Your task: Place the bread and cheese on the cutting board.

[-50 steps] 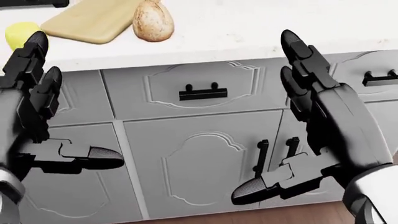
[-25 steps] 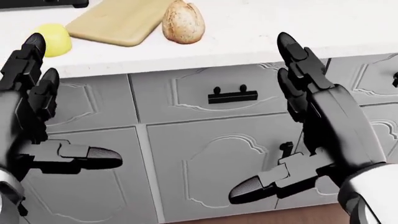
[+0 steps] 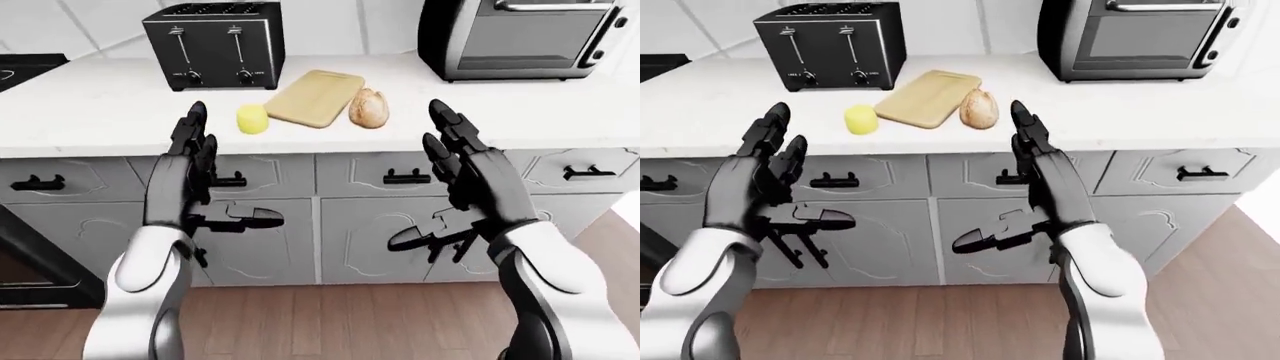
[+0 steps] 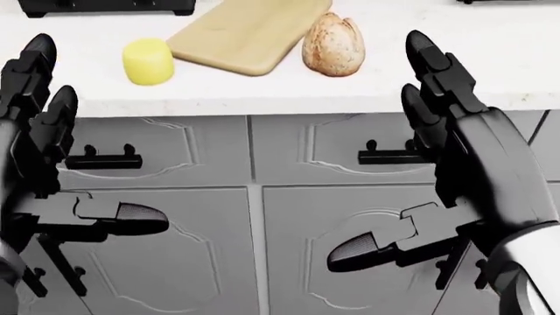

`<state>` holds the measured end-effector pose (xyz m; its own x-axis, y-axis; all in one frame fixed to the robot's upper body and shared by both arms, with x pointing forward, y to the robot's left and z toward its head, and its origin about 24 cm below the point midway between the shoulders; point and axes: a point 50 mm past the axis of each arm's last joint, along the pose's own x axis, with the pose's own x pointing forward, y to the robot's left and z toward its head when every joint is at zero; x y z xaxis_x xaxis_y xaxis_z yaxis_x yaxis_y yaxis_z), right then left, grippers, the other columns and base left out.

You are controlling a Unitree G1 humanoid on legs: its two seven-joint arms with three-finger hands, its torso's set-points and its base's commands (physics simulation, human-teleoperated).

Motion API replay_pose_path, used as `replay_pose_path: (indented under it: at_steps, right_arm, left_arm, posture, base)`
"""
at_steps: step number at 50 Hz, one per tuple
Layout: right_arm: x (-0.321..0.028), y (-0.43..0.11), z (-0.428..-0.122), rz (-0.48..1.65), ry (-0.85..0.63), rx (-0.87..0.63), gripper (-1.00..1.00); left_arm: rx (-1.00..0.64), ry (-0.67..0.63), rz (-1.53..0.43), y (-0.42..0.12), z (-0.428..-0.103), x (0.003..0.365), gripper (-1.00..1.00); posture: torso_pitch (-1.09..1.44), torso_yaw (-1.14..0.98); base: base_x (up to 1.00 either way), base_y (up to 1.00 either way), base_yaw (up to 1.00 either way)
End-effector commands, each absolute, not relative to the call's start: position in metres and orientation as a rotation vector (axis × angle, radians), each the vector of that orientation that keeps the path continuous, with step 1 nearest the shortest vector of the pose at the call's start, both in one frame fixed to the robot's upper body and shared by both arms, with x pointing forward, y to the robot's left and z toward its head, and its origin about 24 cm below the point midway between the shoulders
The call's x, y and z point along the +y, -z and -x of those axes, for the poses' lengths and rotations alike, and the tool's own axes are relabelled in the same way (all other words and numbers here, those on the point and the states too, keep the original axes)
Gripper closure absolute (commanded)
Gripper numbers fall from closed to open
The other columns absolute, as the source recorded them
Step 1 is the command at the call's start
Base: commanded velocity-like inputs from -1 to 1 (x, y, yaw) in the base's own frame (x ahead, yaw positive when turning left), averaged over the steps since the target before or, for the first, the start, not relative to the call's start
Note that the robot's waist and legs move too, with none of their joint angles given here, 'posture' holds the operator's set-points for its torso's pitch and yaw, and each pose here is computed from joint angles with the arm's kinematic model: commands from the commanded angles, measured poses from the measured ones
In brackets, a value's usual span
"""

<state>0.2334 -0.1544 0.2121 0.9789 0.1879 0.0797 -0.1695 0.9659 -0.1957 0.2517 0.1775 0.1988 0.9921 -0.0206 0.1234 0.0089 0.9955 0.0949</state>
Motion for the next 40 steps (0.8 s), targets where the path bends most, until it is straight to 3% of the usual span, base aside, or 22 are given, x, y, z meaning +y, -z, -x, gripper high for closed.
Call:
replay_pose_path:
  at_steps: [1,40]
  right_arm:
    - [-0.150,-0.225,-0.229,0.197,-0.206,-0.179,-1.00]
    - [-0.152,-0.234,-0.229,0.121,-0.214,-0.188,-1.00]
  left_arm:
    - [-0.206,-0.002,-0.108,-0.215,-0.247,0.179,-1.00]
    - [-0.218,-0.005,-0.109,-0.219,-0.245,0.180,-1.00]
  posture:
    - [0.00,0.00]
    - [0.00,0.00]
  base:
    - [0.06,0.00,0.00]
    - [0.10,0.00,0.00]
